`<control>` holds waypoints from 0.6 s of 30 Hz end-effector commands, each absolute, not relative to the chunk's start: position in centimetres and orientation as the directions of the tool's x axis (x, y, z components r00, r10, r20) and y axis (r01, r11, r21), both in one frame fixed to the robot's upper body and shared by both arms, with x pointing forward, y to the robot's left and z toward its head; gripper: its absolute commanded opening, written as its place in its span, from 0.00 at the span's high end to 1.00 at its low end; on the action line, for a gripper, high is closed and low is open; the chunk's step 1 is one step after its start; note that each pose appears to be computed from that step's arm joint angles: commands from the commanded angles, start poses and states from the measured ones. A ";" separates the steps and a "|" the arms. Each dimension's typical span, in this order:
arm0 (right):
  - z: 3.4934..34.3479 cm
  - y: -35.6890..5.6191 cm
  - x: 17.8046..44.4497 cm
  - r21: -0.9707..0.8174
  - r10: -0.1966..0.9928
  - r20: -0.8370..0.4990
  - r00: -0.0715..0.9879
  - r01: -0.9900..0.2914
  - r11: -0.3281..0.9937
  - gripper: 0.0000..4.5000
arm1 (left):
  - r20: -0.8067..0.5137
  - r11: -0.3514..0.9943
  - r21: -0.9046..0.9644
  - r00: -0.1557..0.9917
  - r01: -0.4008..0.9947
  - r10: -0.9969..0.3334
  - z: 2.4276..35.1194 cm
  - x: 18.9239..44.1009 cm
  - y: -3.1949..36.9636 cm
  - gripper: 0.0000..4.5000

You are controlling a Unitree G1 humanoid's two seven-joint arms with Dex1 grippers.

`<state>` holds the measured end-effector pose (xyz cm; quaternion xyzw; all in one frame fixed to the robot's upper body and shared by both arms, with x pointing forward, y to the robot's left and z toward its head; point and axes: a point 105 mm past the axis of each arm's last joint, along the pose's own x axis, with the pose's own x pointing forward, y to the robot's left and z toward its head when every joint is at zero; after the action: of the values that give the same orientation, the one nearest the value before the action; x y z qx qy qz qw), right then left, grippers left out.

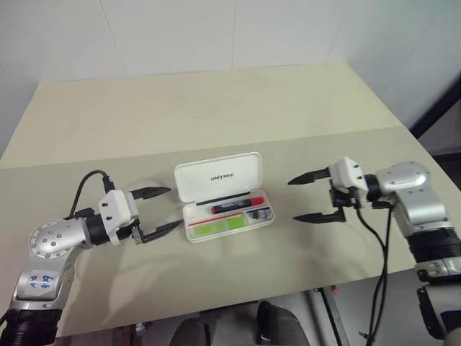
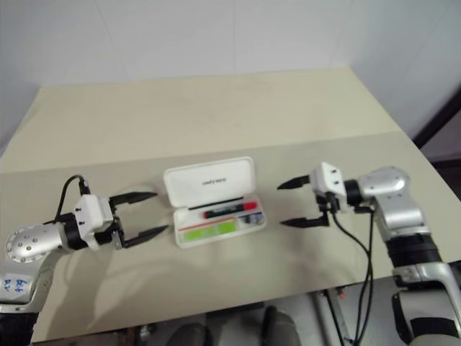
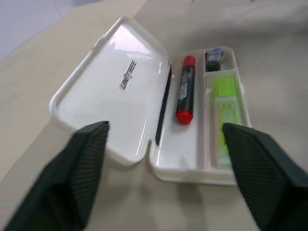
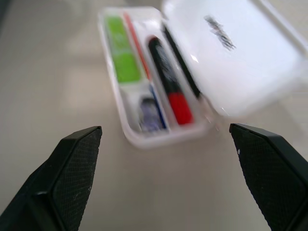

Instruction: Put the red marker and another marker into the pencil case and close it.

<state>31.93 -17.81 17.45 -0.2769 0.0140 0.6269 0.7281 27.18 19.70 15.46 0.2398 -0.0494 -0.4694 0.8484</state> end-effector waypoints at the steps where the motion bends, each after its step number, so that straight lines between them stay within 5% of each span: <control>1: 19.2 -19.5 32.4 -0.437 0.900 -0.308 0.310 -0.886 0.156 0.00 | -0.094 0.450 0.488 0.557 0.748 -0.825 16.7 27.5 20.3 0.46; 8: 18.8 -19.6 32.7 -0.440 0.894 -0.309 0.324 -0.882 0.168 0.00 | -0.060 0.511 0.481 0.608 0.713 -0.792 16.5 27.6 21.7 0.99; 13: 19.0 -18.9 33.4 -0.458 0.895 -0.303 0.328 -0.874 0.165 0.00 | 0.113 0.711 0.448 0.755 0.542 -0.646 17.6 28.8 23.5 0.99; 18: 19.1 -18.4 33.9 -0.472 0.894 -0.309 0.325 -0.868 0.152 0.00 | 0.137 0.792 0.423 0.833 0.440 -0.536 17.2 30.4 24.0 0.99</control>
<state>33.60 -18.44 18.05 -0.2831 -0.0019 0.5878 0.7579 30.06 23.84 16.44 0.1817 -0.1139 -0.2802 0.9357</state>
